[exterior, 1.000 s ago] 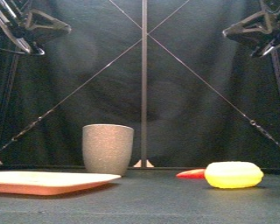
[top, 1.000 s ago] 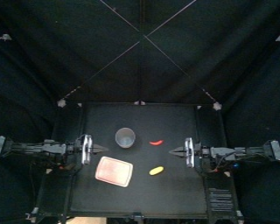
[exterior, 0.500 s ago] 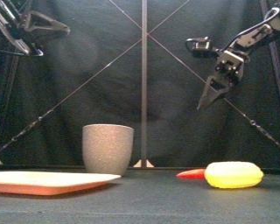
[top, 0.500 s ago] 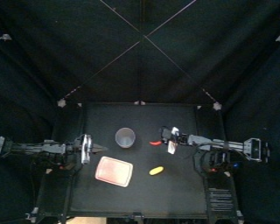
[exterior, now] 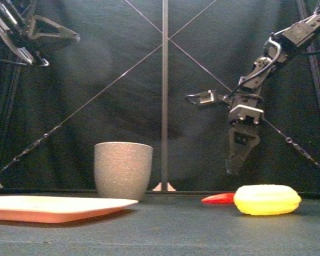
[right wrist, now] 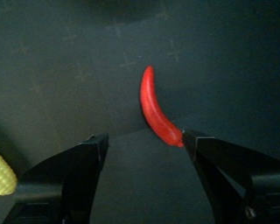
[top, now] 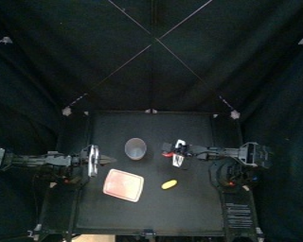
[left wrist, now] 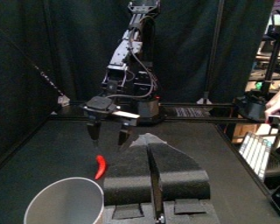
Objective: Pick the red chile then place it in the grey bowl
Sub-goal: Pick the red chile
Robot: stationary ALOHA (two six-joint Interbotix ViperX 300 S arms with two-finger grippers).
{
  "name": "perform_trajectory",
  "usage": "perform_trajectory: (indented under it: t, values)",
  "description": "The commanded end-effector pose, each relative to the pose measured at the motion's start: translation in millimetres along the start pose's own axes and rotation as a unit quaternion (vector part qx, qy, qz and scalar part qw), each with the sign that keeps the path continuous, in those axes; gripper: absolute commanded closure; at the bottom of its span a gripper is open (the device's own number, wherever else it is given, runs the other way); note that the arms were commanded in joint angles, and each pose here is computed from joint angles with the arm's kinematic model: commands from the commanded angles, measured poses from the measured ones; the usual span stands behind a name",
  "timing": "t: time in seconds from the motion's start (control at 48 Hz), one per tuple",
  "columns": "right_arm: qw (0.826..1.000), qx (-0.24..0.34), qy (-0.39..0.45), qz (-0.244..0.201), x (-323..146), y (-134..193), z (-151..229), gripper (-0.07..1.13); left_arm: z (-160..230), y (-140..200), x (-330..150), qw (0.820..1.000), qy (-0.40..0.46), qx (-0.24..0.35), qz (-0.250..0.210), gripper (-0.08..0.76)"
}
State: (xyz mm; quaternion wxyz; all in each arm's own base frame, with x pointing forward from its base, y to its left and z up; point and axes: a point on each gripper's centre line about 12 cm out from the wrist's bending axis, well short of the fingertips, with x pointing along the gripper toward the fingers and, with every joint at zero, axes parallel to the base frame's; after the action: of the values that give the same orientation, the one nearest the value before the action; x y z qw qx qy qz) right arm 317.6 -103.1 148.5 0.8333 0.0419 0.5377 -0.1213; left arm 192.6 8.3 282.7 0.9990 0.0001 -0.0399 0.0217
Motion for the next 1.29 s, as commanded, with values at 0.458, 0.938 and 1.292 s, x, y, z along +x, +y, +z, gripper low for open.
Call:
perform_trajectory:
  t: [0.458,0.938,1.292]
  values:
    - [0.999,0.009,0.014,0.028,21,-16,18,0.07,5,1,1,1.000,-0.008,0.001,0.002,0.705]
    - [0.998,0.021,0.048,0.023,41,-30,2,0.10,4,1,1,1.000,-0.006,0.002,0.002,0.705]
    - [0.999,0.022,0.024,0.020,38,-29,11,0.45,4,1,1,1.000,-0.005,0.002,0.002,0.705]
